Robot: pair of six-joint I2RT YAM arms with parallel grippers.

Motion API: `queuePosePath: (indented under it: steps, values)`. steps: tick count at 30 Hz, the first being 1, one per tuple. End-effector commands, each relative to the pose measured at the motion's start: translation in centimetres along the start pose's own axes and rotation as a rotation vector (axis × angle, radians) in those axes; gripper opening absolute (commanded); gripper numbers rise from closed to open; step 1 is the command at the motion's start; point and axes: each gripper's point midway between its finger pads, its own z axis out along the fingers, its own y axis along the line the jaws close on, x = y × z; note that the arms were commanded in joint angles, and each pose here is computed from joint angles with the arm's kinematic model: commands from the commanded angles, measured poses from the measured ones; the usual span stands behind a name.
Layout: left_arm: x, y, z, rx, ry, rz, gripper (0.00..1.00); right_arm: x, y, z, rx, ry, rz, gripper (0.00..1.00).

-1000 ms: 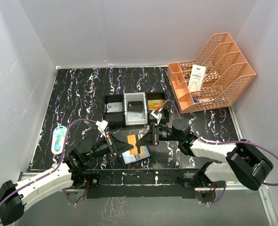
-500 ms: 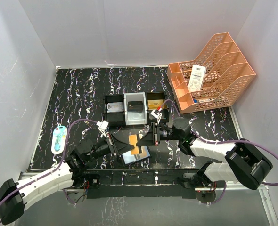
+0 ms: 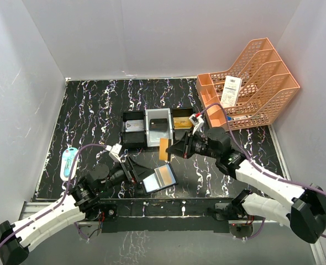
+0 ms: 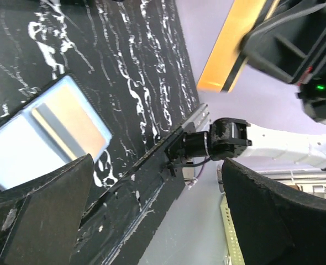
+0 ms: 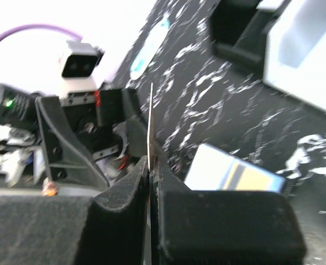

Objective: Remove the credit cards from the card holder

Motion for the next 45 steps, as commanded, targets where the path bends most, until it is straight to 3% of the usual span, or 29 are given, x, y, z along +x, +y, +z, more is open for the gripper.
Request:
queuePosePath:
  steps: [1,5,9,15,20,31,45]
  values:
    - [-0.9,1.0,-0.5,-0.093,-0.033,0.014,0.99,-5.0,-3.2,-1.8,0.281,-0.169,-0.210,0.00]
    - [-1.1,1.9,-0.9,-0.153,-0.044,0.023,0.99,-8.5,-5.3,-3.8,0.468,-0.304,-0.327,0.00]
    - [-1.4,2.3,-1.3,-0.193,-0.048,0.035,0.99,-11.0,-8.1,-5.4,0.671,-0.343,-0.498,0.00]
    - [-1.8,2.5,-1.5,-0.225,-0.055,0.058,0.99,-12.6,-10.6,-5.0,0.787,-0.193,-0.918,0.00]
    - [-2.0,2.4,-1.4,-0.240,-0.051,0.072,0.99,-13.7,-11.7,-3.3,0.803,-0.074,-1.130,0.00]
    - [-1.8,1.8,-0.8,-0.220,-0.029,0.077,0.99,-14.8,-17.2,1.0,0.772,0.153,-1.302,0.00]
    - [-2.4,1.9,-1.3,-0.250,-0.042,0.117,0.99,-15.5,-22.4,3.3,0.726,0.260,-1.421,0.00]
